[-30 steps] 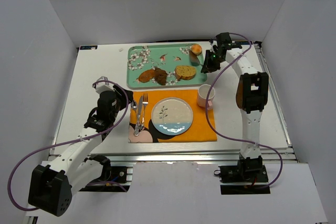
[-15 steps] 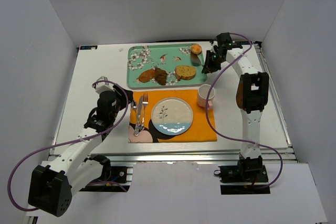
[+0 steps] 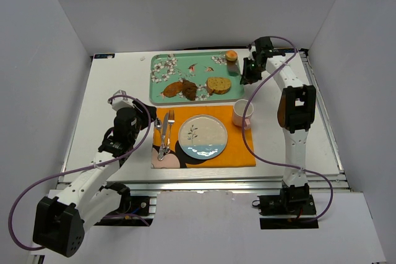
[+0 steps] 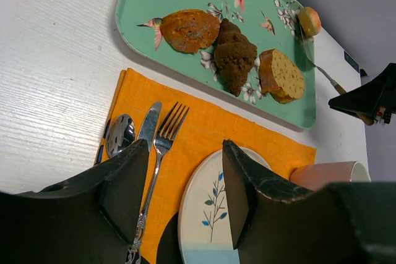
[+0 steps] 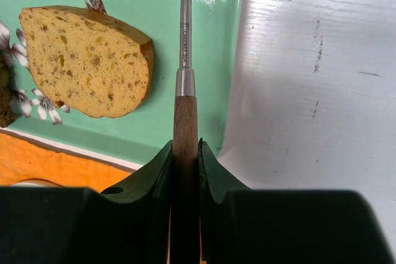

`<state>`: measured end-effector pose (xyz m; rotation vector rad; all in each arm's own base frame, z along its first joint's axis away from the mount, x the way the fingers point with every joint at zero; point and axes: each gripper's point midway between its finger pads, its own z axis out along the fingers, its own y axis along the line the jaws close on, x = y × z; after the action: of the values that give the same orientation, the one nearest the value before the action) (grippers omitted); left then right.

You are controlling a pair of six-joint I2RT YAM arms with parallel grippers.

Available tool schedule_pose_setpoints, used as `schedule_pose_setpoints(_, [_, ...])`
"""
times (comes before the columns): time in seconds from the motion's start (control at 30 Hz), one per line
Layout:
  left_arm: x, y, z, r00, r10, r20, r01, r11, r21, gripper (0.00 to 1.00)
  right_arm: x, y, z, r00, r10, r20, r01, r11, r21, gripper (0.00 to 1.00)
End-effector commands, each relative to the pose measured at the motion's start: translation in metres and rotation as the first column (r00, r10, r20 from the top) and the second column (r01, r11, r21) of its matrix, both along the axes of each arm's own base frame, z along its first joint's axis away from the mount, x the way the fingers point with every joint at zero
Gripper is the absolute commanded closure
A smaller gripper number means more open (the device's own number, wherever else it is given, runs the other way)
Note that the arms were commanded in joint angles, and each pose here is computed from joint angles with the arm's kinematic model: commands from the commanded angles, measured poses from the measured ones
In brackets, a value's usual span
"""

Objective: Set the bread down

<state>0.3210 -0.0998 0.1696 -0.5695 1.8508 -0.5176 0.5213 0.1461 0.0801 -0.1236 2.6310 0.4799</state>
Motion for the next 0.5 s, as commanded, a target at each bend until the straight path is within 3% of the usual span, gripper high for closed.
schedule_pose_setpoints(0.0, [-0.002,0.001,0.004,1.000,0.004,0.014,-0.004,1.000,-0.006,0.39,0.010,-0.002,0.002,0.999,0.017,0.034,-0.016,1.000,-0.021,1.00])
schedule_pose_setpoints(0.47, [0.000,0.001,0.008,1.000,0.007,0.015,-0.006,1.000,-0.005,0.39,0.021,0.004,-0.006,0.997,0.033,0.074,-0.030,0.999,-0.033,1.00])
